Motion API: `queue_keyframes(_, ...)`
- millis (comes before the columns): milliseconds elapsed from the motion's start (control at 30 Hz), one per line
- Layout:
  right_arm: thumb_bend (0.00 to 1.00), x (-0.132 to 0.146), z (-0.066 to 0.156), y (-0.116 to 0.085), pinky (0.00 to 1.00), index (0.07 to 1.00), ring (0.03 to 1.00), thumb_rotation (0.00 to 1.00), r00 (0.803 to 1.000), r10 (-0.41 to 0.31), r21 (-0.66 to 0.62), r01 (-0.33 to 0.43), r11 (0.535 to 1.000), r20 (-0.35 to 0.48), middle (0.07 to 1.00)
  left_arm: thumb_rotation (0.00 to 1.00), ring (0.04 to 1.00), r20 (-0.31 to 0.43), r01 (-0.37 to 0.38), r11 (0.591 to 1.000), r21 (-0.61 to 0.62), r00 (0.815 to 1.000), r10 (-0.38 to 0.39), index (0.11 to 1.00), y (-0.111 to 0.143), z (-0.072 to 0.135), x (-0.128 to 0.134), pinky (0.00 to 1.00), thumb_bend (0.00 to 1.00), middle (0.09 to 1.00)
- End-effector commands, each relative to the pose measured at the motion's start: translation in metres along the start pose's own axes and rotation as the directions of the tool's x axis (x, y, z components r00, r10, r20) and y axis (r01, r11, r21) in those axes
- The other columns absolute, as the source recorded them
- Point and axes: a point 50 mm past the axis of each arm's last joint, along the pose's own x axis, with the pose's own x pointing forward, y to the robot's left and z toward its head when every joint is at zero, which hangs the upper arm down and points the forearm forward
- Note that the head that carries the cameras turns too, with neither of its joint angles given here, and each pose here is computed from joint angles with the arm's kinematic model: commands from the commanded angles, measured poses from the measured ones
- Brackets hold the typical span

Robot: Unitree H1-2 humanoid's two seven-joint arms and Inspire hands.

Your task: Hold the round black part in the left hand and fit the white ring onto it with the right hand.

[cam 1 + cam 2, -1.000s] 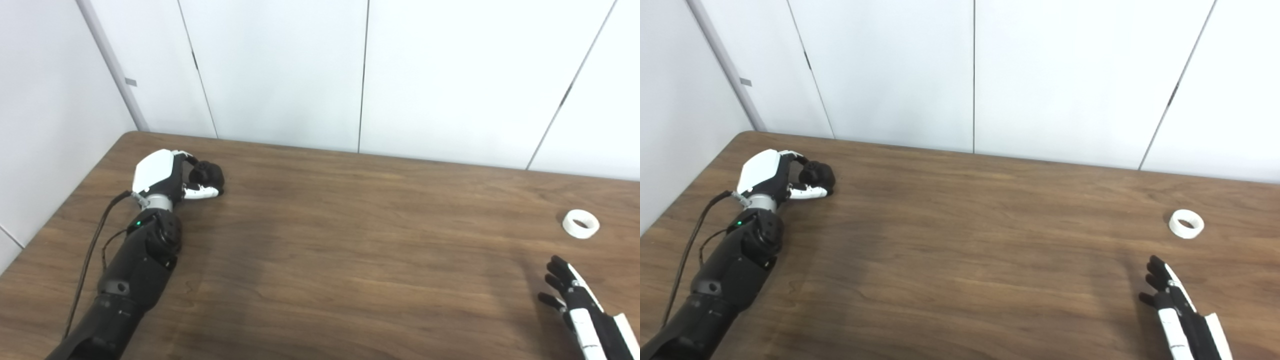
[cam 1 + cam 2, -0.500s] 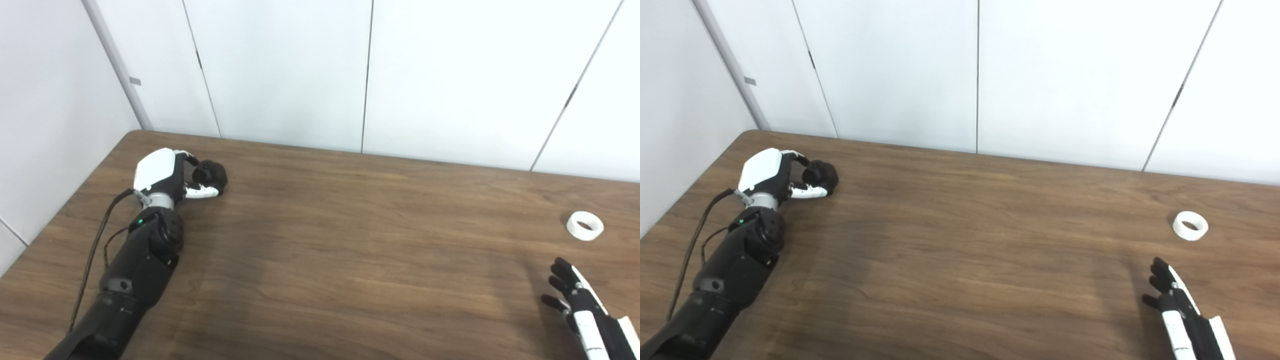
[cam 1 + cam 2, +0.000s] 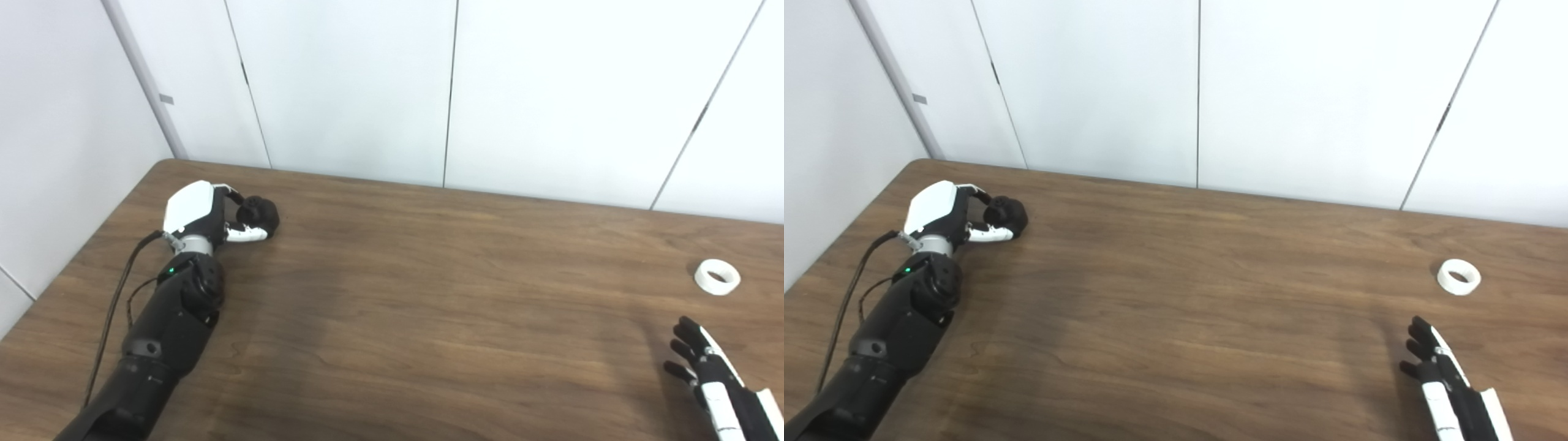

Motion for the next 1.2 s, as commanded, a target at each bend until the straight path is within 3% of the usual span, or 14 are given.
queue_keyframes(0, 0.45, -0.0028, 0.0051, -0.0045, 0.89, 0.936, 0.92, 0.99, 1.0, 0.0, -0.018, 0.0, 1.0, 0.019, 0.938, 0.29, 0.952, 0.054, -0.083, 0.996, -0.009, 0.995, 0.084, 0.688, 0.0283, 0.018, 0.0137, 1.0, 0.85, 0.878)
queue_keyframes(1167, 0.45, -0.0038, 0.0069, -0.005, 0.89, 0.938, 0.927, 0.99, 1.0, -0.001, -0.019, 0.001, 1.0, 0.016, 0.942, 0.23, 0.953, 0.059, -0.067, 0.998, 0.001, 0.996, 0.067, 0.667, 0.0262, 0.019, 0.0132, 1.0, 0.84, 0.877)
